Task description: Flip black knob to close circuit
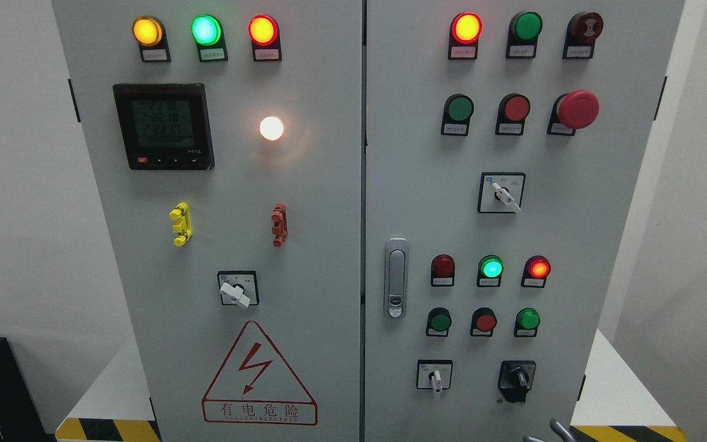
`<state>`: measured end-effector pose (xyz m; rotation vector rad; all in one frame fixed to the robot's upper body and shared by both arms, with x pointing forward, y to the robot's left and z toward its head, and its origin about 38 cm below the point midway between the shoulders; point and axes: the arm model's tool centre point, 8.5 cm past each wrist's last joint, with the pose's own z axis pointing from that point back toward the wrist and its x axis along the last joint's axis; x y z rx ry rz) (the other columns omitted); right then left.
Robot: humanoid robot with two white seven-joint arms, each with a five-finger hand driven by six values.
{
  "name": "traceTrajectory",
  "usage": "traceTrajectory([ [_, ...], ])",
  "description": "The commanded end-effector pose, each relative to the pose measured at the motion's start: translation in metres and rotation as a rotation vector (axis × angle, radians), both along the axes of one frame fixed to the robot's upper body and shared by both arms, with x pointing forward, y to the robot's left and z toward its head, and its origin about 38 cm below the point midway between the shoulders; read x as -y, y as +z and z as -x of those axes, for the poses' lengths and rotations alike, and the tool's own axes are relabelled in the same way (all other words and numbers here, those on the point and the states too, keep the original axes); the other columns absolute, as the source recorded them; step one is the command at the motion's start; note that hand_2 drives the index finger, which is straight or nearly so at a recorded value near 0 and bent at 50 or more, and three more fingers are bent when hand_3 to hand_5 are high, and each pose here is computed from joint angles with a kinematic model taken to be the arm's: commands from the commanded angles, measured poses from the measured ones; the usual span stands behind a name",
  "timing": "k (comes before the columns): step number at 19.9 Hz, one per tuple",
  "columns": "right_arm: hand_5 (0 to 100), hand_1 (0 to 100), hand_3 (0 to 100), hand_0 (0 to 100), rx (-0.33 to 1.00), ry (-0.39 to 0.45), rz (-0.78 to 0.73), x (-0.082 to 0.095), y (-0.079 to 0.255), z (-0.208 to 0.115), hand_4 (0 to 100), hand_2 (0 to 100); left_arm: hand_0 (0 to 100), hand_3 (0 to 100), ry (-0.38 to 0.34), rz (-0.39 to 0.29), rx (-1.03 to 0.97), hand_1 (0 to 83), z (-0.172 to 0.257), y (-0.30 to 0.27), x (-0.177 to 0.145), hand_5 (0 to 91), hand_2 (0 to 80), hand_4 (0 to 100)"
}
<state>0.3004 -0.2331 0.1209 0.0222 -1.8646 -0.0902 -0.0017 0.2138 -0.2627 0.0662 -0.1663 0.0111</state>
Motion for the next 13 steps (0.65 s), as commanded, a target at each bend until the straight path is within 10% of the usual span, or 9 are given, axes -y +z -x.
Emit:
traceTrajectory([
  [1,0,5,0,0,-0.009,0.045,-0.051,-0.008,-0.005,0.016,0,0,12,0,-0.042,-0.003,-0.02,55.6,0.007,0.0,0.0,0.0,0.0,0],
  [13,0,4,0,0,-0.031,0.073,-0.048,-0.013,-0.016,0.024,0,0,12,0,-0.043,-0.003,-0.022,55.6,0.007,0.0,0.0,0.0,0.0,0],
])
